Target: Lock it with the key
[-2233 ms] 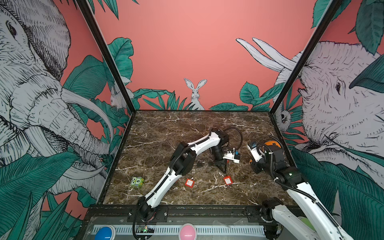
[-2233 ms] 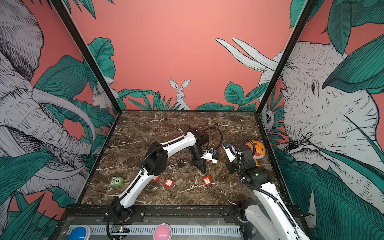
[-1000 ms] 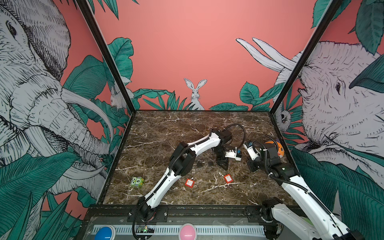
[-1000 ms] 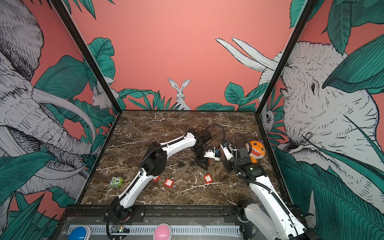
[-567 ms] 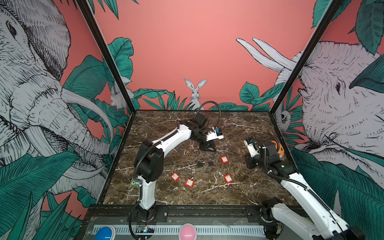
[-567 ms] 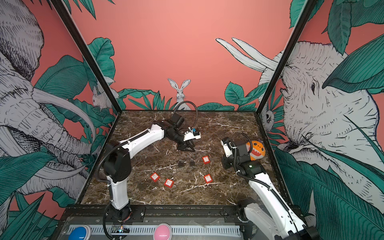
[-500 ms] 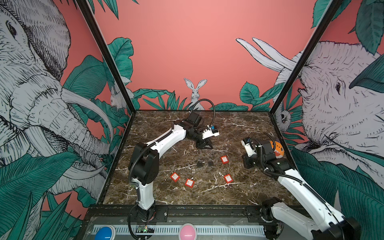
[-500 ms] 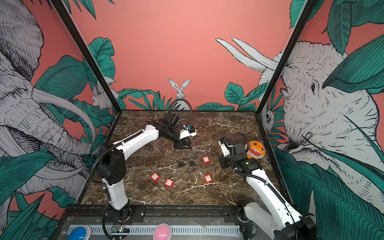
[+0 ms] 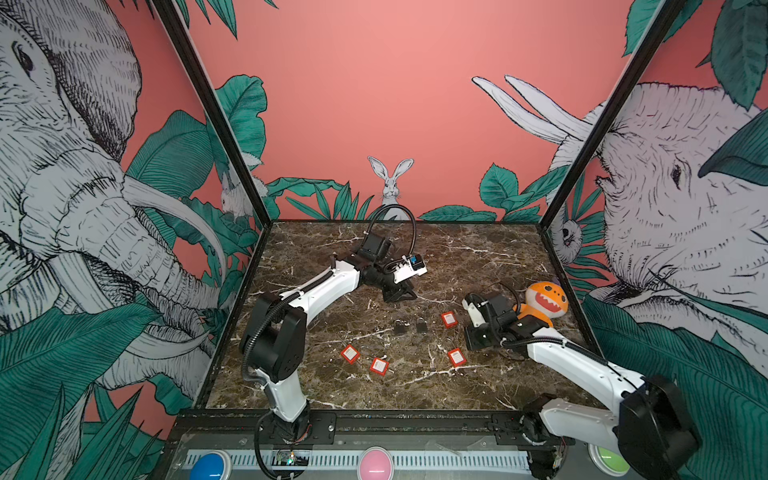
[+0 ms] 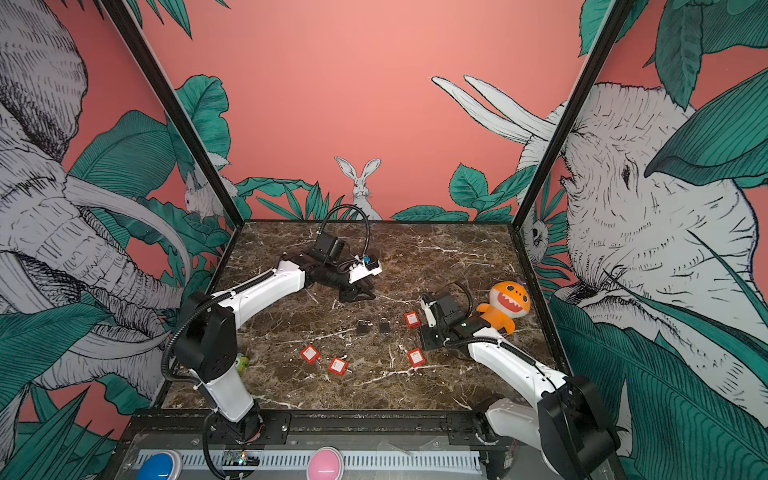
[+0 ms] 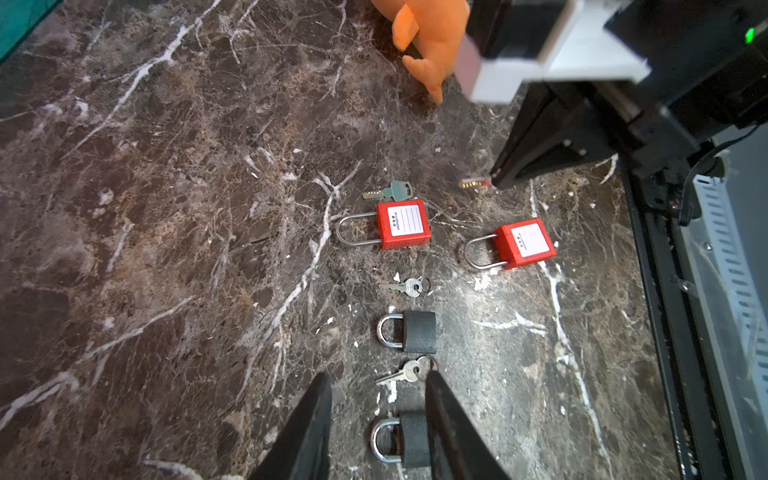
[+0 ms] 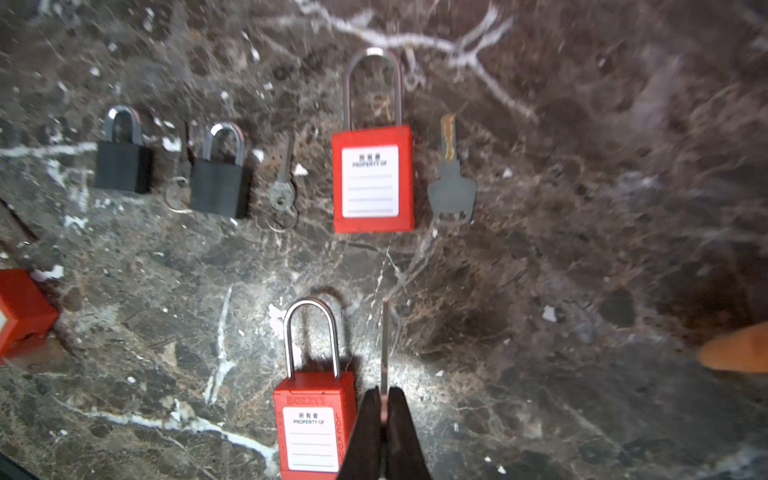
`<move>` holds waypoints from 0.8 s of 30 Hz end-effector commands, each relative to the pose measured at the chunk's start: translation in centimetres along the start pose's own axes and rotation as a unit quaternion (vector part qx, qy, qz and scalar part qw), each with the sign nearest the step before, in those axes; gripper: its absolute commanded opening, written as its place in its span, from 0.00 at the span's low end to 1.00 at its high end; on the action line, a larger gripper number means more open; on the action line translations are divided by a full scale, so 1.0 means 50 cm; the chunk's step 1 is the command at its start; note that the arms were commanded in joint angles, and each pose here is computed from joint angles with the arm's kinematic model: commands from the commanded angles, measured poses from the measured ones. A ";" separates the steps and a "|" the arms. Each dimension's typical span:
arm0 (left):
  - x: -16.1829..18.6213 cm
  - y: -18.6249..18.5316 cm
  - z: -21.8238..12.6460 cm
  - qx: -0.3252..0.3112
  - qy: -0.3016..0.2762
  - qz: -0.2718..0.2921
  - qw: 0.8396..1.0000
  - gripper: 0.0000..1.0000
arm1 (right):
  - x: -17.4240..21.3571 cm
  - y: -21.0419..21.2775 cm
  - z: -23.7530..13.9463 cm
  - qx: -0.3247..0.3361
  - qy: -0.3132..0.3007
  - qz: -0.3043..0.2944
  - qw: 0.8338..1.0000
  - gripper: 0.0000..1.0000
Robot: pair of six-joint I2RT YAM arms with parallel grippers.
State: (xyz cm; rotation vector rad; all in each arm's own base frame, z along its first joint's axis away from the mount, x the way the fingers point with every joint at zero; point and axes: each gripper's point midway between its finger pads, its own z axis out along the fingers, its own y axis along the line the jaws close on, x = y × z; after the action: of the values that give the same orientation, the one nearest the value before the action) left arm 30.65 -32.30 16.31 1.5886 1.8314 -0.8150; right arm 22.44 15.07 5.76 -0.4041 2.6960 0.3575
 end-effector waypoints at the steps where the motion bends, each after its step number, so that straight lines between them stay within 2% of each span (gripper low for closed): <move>1: -0.027 -0.004 -0.031 -0.016 -0.021 0.015 1.000 0.39 | 0.002 -0.006 0.014 0.018 -0.001 0.024 1.000 0.00; 14: -0.011 -0.010 -0.034 -0.019 -0.013 0.013 1.000 0.39 | 0.048 -0.027 0.043 0.046 0.029 0.031 0.998 0.00; 17: -0.011 -0.010 -0.034 -0.019 -0.013 0.012 1.000 0.39 | 0.050 -0.029 0.041 0.050 0.031 0.027 0.998 0.03; 19: -0.012 -0.010 -0.035 -0.020 -0.014 0.013 1.000 0.39 | 0.045 -0.033 0.034 0.058 0.028 0.024 0.998 0.12; 21: -0.014 -0.009 -0.037 -0.024 -0.014 0.013 1.000 0.39 | 0.035 -0.039 0.018 0.073 0.018 0.019 0.997 0.25; 24: -0.017 -0.005 -0.042 -0.030 -0.016 0.012 0.999 0.39 | 0.009 -0.041 -0.007 0.081 -0.014 0.002 0.997 0.37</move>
State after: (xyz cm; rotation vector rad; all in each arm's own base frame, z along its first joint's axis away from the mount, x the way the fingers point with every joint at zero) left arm 30.54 -31.74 16.51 1.5774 1.8266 -0.7856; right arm 21.37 13.27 3.28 -0.3387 2.7587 0.1936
